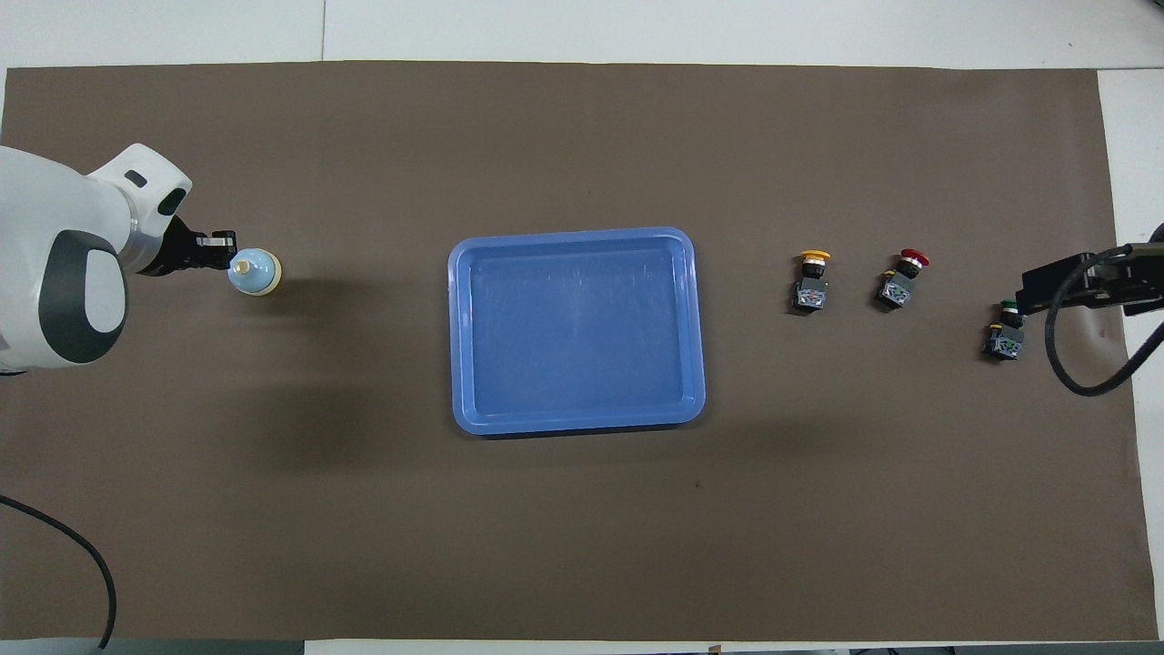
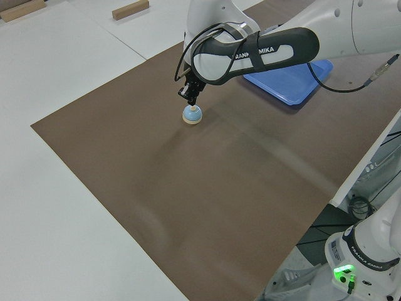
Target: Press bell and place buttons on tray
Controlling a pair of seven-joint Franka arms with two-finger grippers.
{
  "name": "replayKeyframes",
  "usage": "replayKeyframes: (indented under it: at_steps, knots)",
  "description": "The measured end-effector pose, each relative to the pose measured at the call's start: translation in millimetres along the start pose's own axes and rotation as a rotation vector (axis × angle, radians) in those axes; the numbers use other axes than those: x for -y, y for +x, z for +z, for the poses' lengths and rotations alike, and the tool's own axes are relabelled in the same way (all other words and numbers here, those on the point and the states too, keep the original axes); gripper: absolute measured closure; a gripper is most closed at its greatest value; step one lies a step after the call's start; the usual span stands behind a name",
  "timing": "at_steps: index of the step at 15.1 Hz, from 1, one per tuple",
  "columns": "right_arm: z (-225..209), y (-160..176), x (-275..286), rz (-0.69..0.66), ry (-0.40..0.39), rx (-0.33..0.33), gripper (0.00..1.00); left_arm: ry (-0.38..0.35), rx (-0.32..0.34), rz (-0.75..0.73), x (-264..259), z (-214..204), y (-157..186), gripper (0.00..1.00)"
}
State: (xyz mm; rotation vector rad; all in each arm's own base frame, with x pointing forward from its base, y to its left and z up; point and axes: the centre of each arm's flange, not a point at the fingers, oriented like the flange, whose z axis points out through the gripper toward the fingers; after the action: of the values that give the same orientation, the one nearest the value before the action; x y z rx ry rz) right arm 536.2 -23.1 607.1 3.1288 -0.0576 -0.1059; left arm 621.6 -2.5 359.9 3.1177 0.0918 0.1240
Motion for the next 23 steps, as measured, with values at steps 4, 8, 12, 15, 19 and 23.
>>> replayKeyframes:
  at_steps: [4, 8, 12, 15, 19, 23]
  knots:
    - [0.0, 0.0, 0.0, 0.000, 0.000, 0.000, 0.00, 0.000, -0.003, -0.012, -2.9, 9.4, 1.6, 0.99]
    - [0.0, 0.0, 0.0, 0.000, 0.000, 0.000, 0.00, 0.000, -0.012, -0.022, -5.7, 21.8, 0.5, 0.99]
    - [0.0, 0.0, 0.0, 0.000, 0.000, 0.000, 0.00, -0.001, -0.024, -0.038, -6.0, 20.3, -0.8, 0.99]
    - [0.0, 0.0, 0.0, 0.000, 0.000, 0.000, 0.00, 0.006, 0.045, -0.051, 0.8, 7.4, 1.2, 0.99]
    - [0.0, 0.0, 0.0, 0.000, 0.000, 0.000, 0.00, 0.008, 0.094, -0.070, 12.5, -95.2, 1.6, 0.96]
    - [0.0, 0.0, -0.2, 0.000, 0.000, 0.000, 0.00, 0.003, 0.058, -0.068, 12.6, -195.4, -30.8, 0.67]
